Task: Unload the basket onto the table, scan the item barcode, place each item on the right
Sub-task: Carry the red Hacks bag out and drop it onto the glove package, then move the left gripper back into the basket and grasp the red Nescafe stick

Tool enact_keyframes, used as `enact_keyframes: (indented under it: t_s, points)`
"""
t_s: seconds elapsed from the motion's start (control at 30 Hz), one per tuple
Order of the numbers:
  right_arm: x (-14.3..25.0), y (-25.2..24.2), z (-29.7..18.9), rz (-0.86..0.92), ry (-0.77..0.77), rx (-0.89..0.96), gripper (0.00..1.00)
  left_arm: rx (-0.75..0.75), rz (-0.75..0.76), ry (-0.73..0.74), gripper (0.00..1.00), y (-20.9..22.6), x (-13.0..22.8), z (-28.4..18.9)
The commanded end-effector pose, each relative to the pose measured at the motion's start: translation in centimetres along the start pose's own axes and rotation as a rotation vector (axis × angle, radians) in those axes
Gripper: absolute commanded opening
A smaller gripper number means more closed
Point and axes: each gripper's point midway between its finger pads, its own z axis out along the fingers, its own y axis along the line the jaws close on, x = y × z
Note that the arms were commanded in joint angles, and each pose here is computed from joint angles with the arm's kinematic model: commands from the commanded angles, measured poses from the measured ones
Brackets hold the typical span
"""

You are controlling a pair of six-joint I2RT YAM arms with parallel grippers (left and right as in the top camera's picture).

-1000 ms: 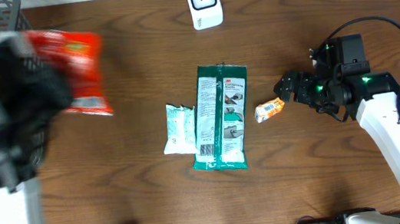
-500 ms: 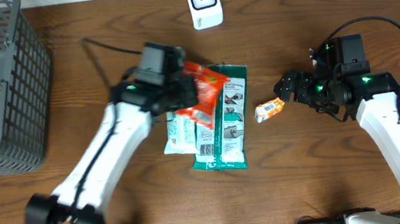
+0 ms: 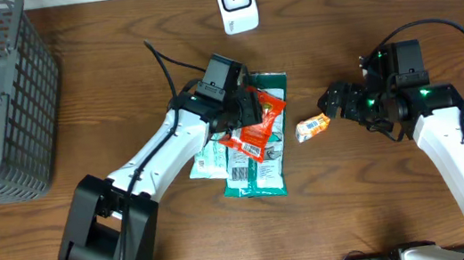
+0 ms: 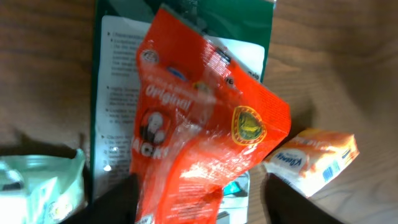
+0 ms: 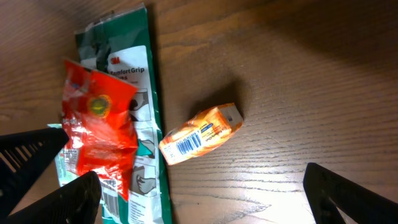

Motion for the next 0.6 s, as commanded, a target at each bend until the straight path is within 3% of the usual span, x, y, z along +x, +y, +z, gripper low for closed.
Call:
enact_keyframes:
  t_s: [0.0, 0.13, 0.3, 0.57]
  points:
    - [-0.4, 0.1, -0.2, 0.01, -0.011, -0.001, 0.99, 0.021, 0.032, -0.083, 0.72, -0.9, -2.2, -2.5]
    - [-0.4, 0.1, -0.2, 0.01, -0.011, -0.001, 0.99, 0.058, 0.111, -0.159, 0.72, -2.3, -3.4, -5.8]
    - [-0.4, 0.1, -0.2, 0.01, -0.011, -0.001, 0.99, 0.034, 0.186, -0.247, 0.72, -2.0, -6.3, -13.3]
    - [-0.4, 0.1, -0.2, 0.01, -0.011, -0.001, 0.99, -0.335, 0.087, -0.454, 0.72, 8.3, -13.1, -30.6]
